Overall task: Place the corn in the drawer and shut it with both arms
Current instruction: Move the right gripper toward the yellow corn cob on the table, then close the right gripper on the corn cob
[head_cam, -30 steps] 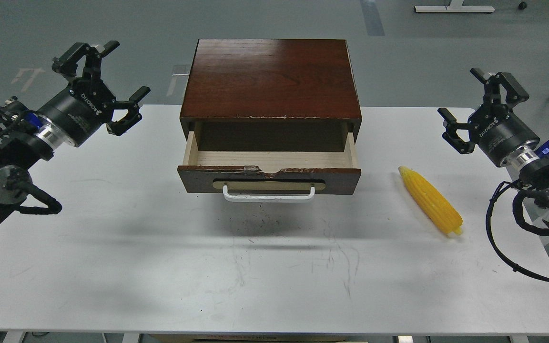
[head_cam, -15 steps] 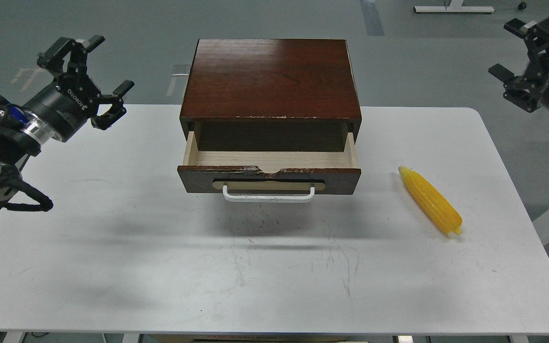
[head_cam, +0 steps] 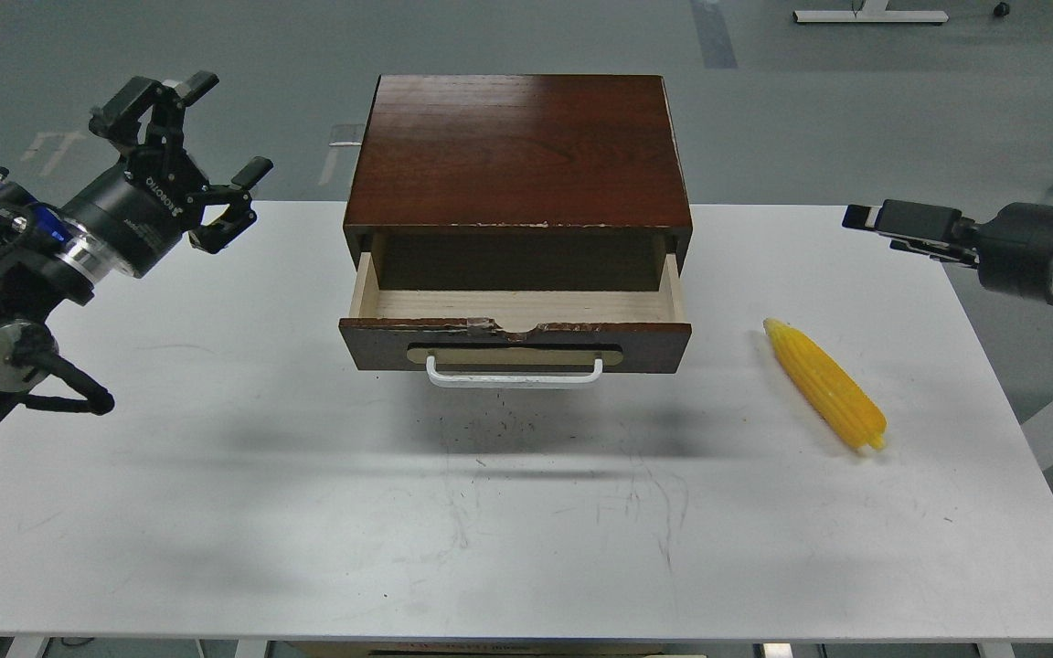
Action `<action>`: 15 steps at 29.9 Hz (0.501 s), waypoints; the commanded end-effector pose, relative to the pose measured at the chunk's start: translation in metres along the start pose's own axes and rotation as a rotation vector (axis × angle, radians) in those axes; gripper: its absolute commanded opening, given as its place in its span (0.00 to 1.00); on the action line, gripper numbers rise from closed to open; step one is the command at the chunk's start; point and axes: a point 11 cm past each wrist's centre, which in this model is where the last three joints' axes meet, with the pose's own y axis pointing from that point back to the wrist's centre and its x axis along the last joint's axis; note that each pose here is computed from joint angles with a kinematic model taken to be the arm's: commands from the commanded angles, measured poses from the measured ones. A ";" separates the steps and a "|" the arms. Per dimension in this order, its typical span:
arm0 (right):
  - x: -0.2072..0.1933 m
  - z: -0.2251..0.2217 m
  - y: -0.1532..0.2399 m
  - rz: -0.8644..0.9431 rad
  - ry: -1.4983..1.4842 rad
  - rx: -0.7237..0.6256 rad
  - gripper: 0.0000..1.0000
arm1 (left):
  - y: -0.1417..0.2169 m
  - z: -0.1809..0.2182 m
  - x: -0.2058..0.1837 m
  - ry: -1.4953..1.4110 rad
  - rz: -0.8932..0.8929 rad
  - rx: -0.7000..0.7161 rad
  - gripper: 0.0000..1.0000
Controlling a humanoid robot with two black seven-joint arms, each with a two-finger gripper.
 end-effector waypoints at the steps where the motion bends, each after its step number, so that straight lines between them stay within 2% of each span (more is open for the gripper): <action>1: -0.032 0.008 -0.015 -0.137 0.100 -0.059 1.00 | -0.002 -0.003 -0.003 0.008 -0.005 0.000 0.98; 15: -0.069 0.038 -0.031 -0.259 0.109 -0.157 1.00 | -0.004 -0.008 -0.007 0.019 -0.013 0.003 0.98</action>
